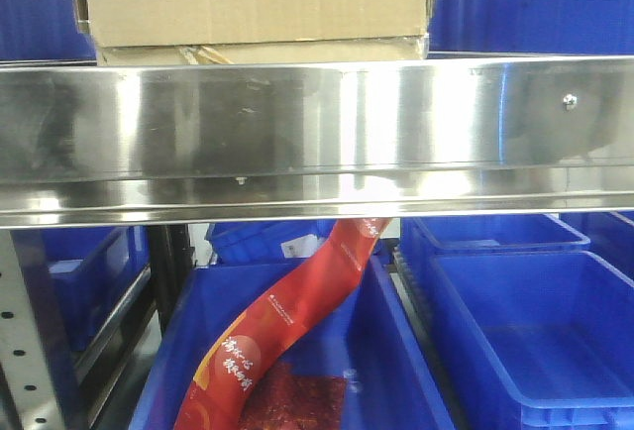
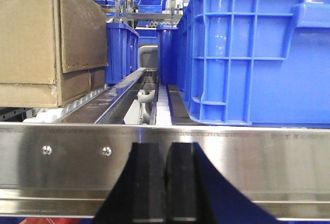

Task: Stack two boxes on right shelf middle
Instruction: 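Open both grippers and pull them back from the boxes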

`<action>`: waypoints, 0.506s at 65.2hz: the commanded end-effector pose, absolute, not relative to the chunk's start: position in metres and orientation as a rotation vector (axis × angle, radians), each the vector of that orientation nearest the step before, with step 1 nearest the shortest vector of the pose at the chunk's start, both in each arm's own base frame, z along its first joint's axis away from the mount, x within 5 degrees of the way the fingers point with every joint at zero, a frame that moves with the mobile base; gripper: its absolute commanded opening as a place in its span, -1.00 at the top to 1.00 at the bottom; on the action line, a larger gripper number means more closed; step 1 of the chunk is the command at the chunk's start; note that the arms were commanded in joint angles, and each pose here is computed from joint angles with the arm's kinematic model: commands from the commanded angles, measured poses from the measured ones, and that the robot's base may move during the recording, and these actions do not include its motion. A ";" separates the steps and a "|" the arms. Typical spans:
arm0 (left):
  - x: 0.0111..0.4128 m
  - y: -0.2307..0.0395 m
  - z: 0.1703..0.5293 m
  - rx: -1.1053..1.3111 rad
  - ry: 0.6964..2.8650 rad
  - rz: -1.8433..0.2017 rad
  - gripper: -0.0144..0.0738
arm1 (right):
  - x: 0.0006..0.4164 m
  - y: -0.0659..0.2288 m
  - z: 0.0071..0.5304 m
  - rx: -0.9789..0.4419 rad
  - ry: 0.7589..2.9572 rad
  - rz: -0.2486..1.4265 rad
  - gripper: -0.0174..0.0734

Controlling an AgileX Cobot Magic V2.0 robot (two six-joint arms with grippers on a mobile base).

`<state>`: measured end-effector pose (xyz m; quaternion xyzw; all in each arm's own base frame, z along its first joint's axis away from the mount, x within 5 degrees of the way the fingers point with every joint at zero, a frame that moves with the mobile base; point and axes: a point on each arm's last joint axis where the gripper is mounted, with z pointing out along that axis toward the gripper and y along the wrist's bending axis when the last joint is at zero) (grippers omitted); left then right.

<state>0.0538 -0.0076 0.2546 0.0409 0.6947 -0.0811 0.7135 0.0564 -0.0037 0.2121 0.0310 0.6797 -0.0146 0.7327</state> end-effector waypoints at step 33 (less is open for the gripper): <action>0.055 -0.003 0.220 0.012 1.408 -0.062 0.92 | 0.056 -0.004 0.215 0.073 1.466 -0.031 0.97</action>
